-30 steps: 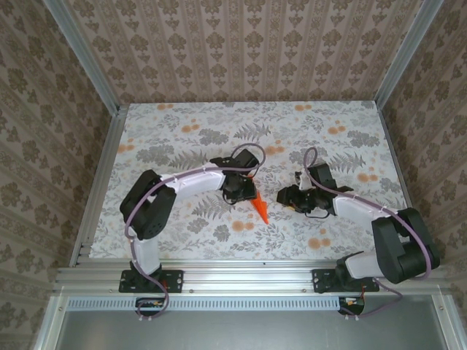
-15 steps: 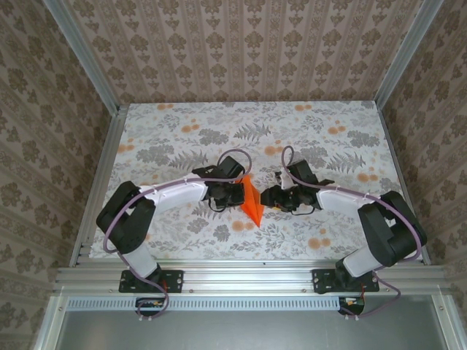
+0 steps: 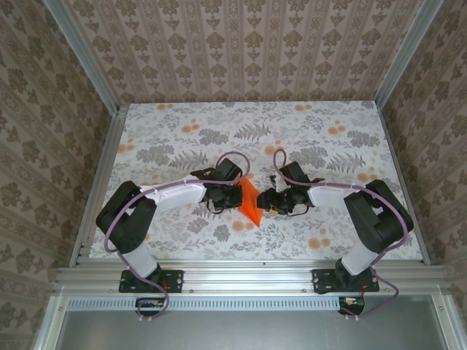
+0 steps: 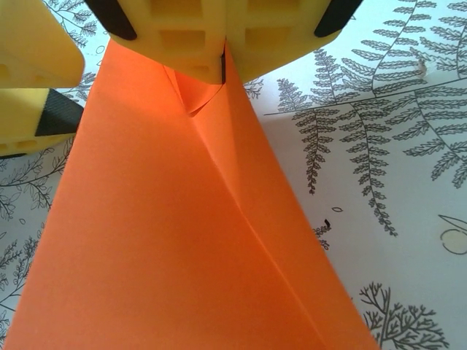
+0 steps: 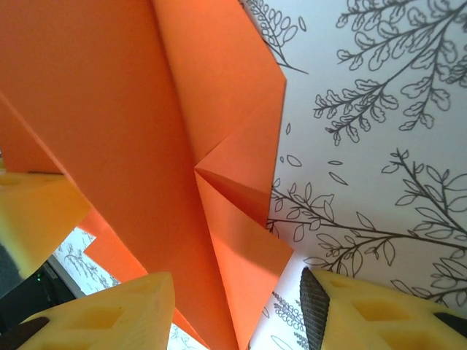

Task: Fold a paper plane with a square sheet of paper (pick it up from the middle)
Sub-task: Turn over the paper at the center of the table.

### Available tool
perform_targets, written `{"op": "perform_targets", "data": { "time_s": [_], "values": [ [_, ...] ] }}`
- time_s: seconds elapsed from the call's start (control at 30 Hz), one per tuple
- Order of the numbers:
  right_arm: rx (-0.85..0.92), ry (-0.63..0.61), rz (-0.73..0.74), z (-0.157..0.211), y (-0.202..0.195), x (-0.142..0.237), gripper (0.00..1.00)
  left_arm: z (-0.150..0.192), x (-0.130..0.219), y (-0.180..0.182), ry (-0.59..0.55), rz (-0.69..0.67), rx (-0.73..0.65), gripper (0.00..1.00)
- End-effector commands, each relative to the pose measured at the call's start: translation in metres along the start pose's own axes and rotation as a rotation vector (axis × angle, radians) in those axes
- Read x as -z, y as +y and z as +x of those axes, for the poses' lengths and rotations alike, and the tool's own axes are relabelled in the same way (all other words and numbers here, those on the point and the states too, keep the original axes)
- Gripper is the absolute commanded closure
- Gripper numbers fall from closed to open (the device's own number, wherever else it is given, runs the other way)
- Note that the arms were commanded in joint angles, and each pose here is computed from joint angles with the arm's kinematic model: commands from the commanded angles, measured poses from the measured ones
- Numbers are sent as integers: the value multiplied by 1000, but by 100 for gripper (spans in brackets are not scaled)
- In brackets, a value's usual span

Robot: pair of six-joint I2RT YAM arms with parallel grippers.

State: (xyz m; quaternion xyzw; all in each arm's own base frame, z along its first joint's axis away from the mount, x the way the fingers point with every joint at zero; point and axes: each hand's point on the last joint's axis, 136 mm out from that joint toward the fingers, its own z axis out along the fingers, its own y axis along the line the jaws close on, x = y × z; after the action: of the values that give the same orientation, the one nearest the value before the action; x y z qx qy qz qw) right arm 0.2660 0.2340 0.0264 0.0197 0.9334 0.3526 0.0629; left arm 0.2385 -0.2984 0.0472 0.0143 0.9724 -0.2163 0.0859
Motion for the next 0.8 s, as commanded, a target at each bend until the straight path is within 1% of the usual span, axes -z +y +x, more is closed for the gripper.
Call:
{"op": "perform_targets", "data": {
  "time_s": [0.0, 0.07, 0.27, 0.53, 0.77],
  "values": [
    [7, 13, -54, 0, 13, -5, 49, -1, 3, -2, -2, 21, -17, 100],
    [14, 14, -87, -1, 21, -6, 50, -2, 3, -3, -1, 22, -16, 100],
    [56, -8, -115, 0, 35, -1, 52, -1, 1, -3, 4, 22, -16, 100],
    [123, -32, -57, 4, 39, 8, 53, -1, 0, -3, 4, 21, -11, 100],
    [160, 3, -27, 7, 39, -3, 52, -3, 0, -5, 3, 27, -9, 100]
  ]
}}
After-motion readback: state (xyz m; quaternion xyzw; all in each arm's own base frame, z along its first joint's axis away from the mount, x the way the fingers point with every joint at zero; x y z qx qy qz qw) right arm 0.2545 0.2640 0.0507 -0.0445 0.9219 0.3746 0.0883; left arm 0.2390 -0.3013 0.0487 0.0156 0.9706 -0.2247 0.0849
